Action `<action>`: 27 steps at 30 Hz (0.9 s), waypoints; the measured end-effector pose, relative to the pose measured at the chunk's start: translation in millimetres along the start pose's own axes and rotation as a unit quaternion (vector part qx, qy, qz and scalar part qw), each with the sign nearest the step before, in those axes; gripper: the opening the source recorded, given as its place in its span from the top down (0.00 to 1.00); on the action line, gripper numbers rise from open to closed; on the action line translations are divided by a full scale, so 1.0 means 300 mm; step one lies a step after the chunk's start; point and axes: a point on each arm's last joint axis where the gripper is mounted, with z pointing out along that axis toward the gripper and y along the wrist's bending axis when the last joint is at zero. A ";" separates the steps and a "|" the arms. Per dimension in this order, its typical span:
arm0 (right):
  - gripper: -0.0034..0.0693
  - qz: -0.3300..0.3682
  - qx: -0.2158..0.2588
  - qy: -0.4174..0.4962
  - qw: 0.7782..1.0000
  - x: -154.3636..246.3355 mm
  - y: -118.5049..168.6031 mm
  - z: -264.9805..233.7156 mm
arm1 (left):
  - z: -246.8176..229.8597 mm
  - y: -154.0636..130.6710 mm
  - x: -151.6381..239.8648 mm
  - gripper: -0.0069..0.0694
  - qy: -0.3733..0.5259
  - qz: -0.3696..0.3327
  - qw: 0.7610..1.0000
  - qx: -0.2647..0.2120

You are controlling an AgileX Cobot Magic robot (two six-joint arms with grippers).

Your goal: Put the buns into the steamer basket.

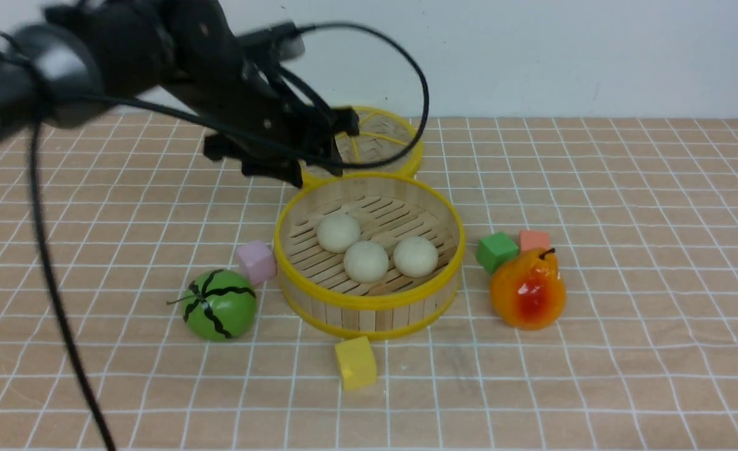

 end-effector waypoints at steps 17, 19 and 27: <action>0.62 0.000 0.000 0.000 1.000 0.000 0.000 0.000 | -0.791 -0.002 0.321 0.65 -0.136 0.070 0.988 -0.011; 0.62 0.000 0.000 0.000 1.000 0.000 0.000 0.000 | -0.820 0.026 0.417 0.75 -0.136 0.055 0.989 -0.009; 0.62 0.000 0.000 0.000 1.000 0.000 0.000 0.000 | -0.846 0.092 0.611 0.93 -0.196 0.018 0.980 0.014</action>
